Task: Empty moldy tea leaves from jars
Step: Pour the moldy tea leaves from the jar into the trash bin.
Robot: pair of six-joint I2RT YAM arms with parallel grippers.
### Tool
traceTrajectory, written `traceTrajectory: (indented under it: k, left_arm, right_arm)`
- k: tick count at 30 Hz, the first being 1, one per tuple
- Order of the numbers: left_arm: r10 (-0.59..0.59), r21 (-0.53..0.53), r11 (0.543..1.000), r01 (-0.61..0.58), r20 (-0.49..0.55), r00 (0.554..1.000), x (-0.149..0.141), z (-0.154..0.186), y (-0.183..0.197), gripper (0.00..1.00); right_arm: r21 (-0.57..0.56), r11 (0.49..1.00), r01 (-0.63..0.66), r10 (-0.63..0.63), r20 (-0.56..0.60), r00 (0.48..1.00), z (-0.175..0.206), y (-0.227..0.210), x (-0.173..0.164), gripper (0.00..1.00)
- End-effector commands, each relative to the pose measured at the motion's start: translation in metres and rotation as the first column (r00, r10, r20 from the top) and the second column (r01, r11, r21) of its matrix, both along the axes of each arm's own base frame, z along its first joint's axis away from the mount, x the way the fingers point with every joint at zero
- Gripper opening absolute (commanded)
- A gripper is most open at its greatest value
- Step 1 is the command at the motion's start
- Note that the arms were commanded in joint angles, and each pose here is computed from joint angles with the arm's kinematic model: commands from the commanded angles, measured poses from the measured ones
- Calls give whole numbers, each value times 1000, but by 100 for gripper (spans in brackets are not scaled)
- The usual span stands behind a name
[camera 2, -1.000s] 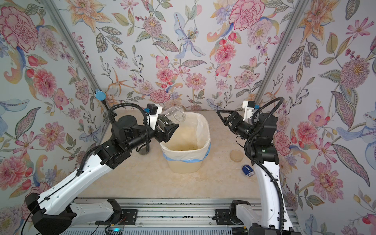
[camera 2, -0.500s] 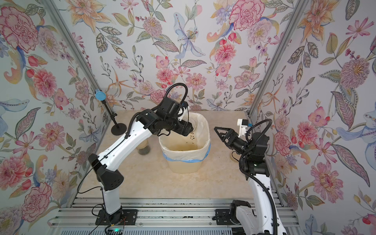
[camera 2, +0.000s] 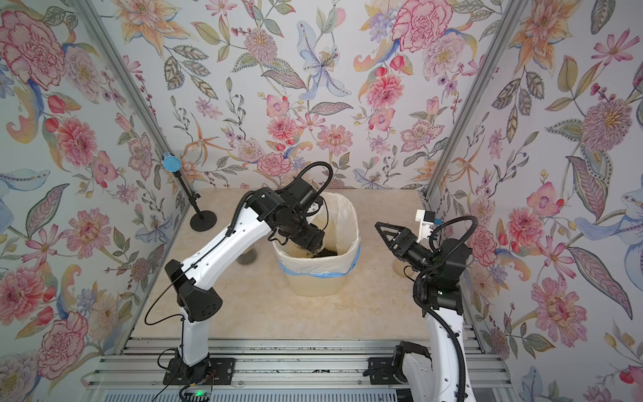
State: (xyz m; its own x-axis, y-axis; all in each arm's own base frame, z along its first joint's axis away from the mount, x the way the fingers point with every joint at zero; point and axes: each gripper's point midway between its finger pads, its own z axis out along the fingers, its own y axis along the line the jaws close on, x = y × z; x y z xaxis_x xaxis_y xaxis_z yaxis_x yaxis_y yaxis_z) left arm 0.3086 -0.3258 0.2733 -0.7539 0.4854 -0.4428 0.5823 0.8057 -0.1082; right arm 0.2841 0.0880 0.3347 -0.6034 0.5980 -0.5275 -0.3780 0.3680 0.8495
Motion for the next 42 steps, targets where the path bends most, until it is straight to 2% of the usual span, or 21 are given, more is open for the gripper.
traceTrajectory:
  k: [1,3,6,8,9,10,11,12,14,16,19,23,27,31,35,37,38,40,41,42]
  left_arm:
    - [-10,-65,998,14,70,998,-2,38,11,38]
    - [-28,-70,997,26,-27,999,-22,20,10,35]
    - [-44,-27,999,42,-95,994,-49,1,21,38]
    - [-49,11,999,50,-52,997,-21,-9,15,45]
    - [-50,28,998,52,-72,996,-5,-22,8,41]
    - [-68,18,997,71,-133,989,0,-41,-6,32]
    - [-76,18,997,80,-164,983,-3,-53,-15,31]
    - [-92,53,993,101,-140,986,-9,-55,-20,32]
    - [-80,86,993,86,-72,994,-8,-44,-15,36]
    - [-49,39,998,51,-44,998,5,-26,-10,33]
    - [1,-45,999,-1,-12,1000,14,6,2,34]
    - [36,-103,994,-37,-10,999,8,28,17,35]
    - [49,-189,981,-45,17,999,-6,60,9,36]
    - [44,-159,986,-40,20,999,-6,52,9,36]
    - [57,-201,979,-47,44,997,-6,69,9,36]
    - [92,-211,974,-81,44,995,-1,71,19,39]
    - [96,-211,974,-86,39,995,9,65,19,39]
    - [61,-118,991,-63,-20,998,22,25,16,35]
    - [18,-96,995,-27,-90,996,12,3,10,33]
    - [-16,-93,996,6,-103,995,2,0,5,31]
  right_arm:
    - [-10,1000,-26,26,18,999,-2,4,-3,100]
    - [-12,1000,-24,24,3,1000,-7,4,-4,100]
    - [-10,1000,-21,21,6,1000,-5,5,-7,100]
    - [-11,1000,-12,12,13,1000,-4,5,-10,100]
    - [-9,1000,-11,11,9,1000,-5,5,-10,100]
    - [-7,1000,-21,21,8,1000,-3,6,-12,100]
    - [-8,999,-35,36,9,999,-2,8,-14,100]
    - [-15,999,-32,32,10,999,-2,8,-16,100]
    - [-28,1000,-11,12,19,1000,-3,7,-16,100]
    - [-11,1000,-10,10,16,1000,-5,7,-11,100]
    - [11,999,-51,51,-18,999,-9,8,-3,100]
    - [17,1000,-25,26,-24,999,-16,4,-1,100]
    - [1,999,-42,42,-49,998,-28,7,-2,100]
    - [-14,999,-39,39,-45,998,-33,10,0,100]
    - [3,999,-49,49,-70,996,-40,10,2,100]
    - [5,999,-50,50,-68,996,-38,11,1,100]
    - [4,999,-48,49,-67,997,-37,10,-1,100]
    - [-1,1000,-30,30,-63,998,-35,9,-4,100]
    - [-6,1000,-24,24,-64,998,-36,9,-5,100]
    - [-12,999,-33,32,-64,997,-36,10,-6,100]
